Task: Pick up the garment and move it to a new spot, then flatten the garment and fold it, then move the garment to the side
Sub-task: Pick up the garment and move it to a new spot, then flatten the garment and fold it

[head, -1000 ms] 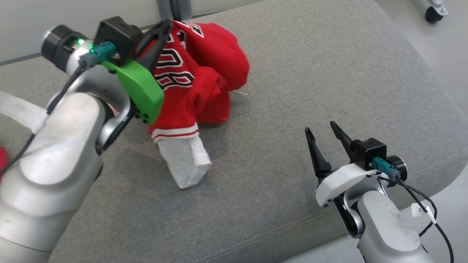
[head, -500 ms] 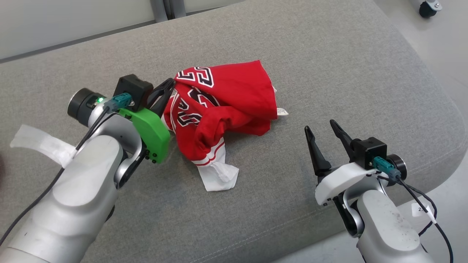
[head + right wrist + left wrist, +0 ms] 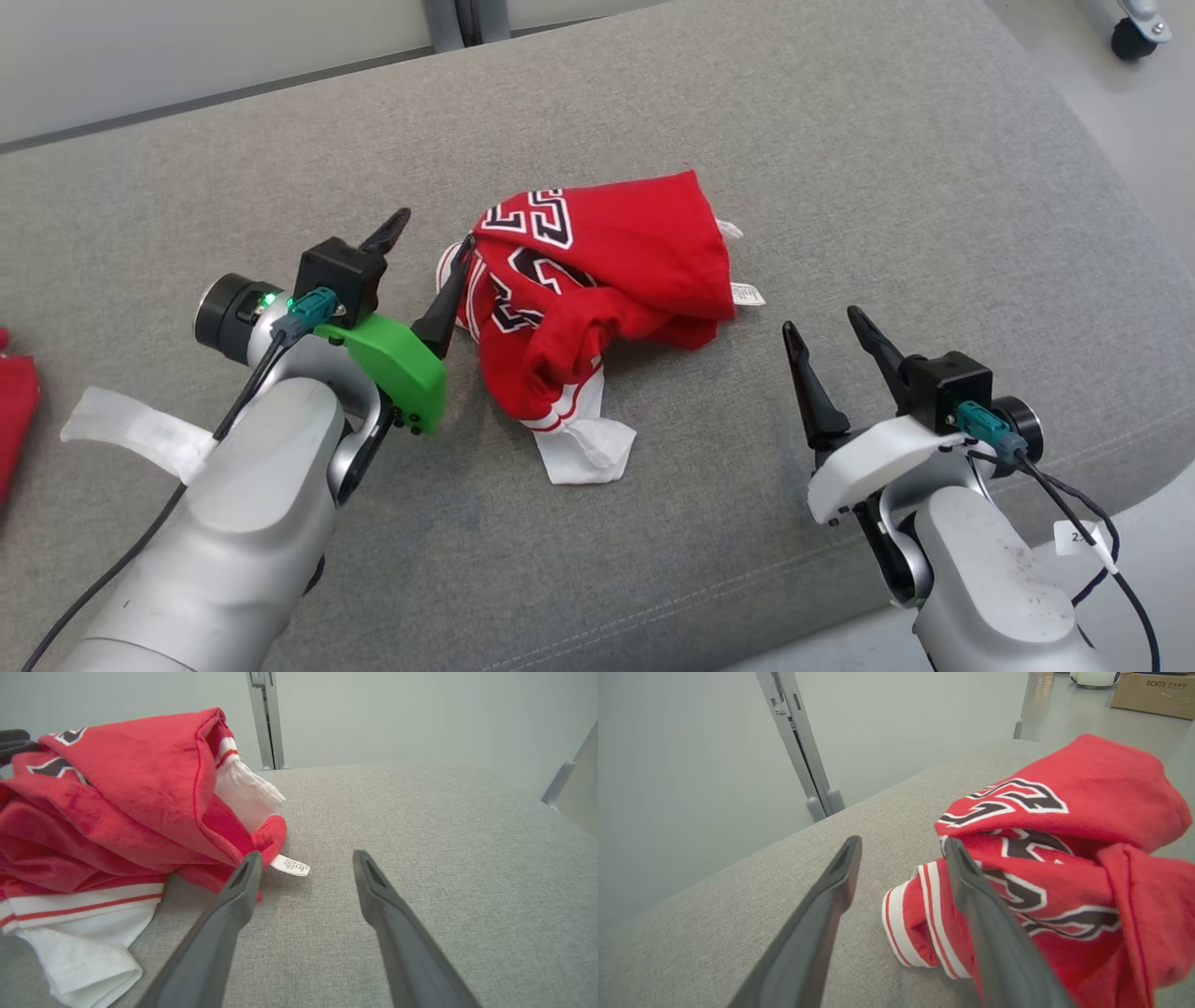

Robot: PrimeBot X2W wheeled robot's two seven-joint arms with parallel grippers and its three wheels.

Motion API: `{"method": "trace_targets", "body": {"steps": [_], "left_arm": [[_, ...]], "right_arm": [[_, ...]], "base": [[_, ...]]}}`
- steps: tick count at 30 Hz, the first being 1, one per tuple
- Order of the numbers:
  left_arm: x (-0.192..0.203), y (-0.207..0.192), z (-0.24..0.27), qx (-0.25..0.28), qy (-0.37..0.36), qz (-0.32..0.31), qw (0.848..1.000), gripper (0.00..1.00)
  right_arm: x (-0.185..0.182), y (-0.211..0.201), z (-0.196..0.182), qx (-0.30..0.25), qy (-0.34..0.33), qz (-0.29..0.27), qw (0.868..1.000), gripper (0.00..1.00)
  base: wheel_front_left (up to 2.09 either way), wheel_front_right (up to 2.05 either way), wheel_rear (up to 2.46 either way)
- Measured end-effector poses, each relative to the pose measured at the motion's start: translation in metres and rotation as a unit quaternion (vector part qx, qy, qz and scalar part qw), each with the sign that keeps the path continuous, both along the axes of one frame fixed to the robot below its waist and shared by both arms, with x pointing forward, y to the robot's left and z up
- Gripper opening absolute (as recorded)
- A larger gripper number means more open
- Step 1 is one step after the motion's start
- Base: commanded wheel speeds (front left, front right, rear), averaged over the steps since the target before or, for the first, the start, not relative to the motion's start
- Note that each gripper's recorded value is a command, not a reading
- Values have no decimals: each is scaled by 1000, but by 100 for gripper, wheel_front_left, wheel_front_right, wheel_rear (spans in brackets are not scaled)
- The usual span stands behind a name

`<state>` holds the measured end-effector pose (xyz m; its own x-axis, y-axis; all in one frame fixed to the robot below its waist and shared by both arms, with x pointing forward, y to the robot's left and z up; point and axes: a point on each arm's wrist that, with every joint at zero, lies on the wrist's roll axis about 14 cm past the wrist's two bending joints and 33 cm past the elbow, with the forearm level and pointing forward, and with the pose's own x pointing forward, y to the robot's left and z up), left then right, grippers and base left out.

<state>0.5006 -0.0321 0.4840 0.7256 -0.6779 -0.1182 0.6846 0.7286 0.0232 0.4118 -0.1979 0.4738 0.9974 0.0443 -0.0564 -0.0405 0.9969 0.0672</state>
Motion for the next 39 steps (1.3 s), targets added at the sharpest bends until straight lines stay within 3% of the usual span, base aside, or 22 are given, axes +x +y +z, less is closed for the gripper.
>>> {"method": "trace_targets", "body": {"steps": [13,23,39], "left_arm": [[-19,18,19,-75,-24,65,995,100],[-58,23,-19,-67,27,65,995,100],[-110,-5,-76,-24,118,-4,993,100]], "right_arm": [[8,7,-3,6,-2,7,1000,100],[12,18,-4,8,-1,21,1000,100],[11,16,-8,8,5,18,1000,100]], "base": [[0,0,0],[0,0,0],[0,0,0]]}}
